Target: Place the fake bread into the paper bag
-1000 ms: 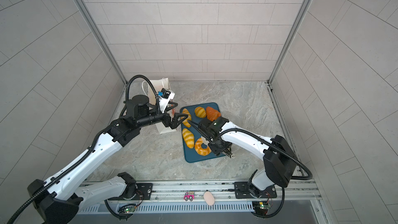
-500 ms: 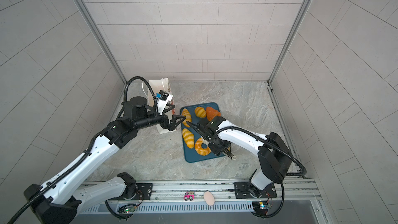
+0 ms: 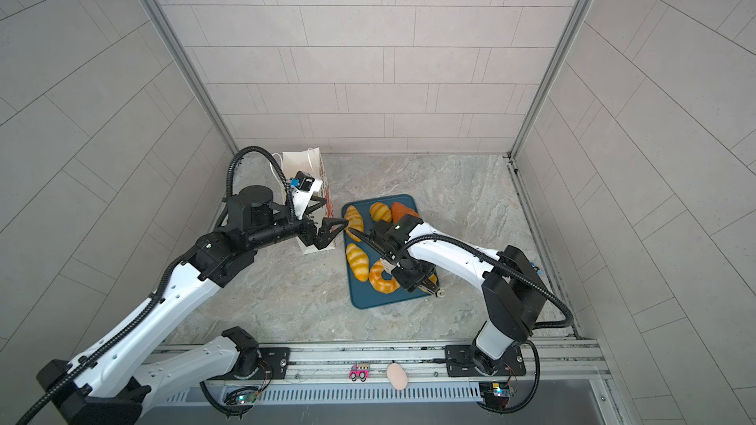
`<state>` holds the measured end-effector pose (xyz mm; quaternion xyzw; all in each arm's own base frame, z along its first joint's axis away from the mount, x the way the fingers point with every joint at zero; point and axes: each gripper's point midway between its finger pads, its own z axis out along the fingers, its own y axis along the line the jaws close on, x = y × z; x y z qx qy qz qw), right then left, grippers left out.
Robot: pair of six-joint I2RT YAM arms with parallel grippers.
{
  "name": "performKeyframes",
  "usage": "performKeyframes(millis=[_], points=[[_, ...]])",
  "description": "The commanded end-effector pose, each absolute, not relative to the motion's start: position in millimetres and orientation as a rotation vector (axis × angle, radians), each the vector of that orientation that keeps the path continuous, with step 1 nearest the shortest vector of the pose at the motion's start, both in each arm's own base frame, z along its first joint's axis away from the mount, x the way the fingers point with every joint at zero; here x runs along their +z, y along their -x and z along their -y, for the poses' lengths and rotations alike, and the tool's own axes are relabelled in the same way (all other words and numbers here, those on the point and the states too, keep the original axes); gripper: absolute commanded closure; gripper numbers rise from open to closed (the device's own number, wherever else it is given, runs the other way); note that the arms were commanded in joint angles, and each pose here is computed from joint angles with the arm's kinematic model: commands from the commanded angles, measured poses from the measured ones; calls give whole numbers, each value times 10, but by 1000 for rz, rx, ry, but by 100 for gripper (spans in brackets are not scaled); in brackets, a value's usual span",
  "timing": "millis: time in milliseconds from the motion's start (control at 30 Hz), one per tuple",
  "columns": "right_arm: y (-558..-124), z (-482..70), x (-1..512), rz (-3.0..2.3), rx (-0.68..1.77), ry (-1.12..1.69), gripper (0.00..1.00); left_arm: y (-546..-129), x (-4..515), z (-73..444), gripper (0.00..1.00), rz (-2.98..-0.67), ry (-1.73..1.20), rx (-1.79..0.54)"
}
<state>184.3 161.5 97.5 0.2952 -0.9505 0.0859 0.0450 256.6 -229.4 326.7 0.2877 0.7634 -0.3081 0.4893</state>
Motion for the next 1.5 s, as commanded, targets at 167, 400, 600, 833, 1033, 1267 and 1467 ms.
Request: performKeyframes(millis=[167, 400, 600, 833, 1033, 1267, 1467], points=[[-1853, -1605, 1079, 2849, 301, -934, 52, -2496, 3274, 2182, 0, -1863, -699, -708], [-1824, -1571, 1021, 2781, 343, -950, 58, -2454, 3201, 2093, 0, -1901, -690, -668], [-1840, -1577, 1016, 2770, 353, -954, 66, -2523, 3181, 1808, 0, -1943, -570, -529], [-1874, -1629, 1033, 2787, 322, -962, 75, -2498, 3129, 1634, 0, -1980, -541, -468], [-1965, -1641, 1159, 2856, 283, -943, 80, -2439, 3140, 1451, 0, -1995, -521, -434], [-2086, -1616, 1305, 2935, 269, -913, 82, -2338, 3042, 1422, 0, -2048, -591, -432], [-2218, -1716, 1577, 3044, 204, -904, 84, -2294, 3094, 1330, 0, -2025, -556, -417]])
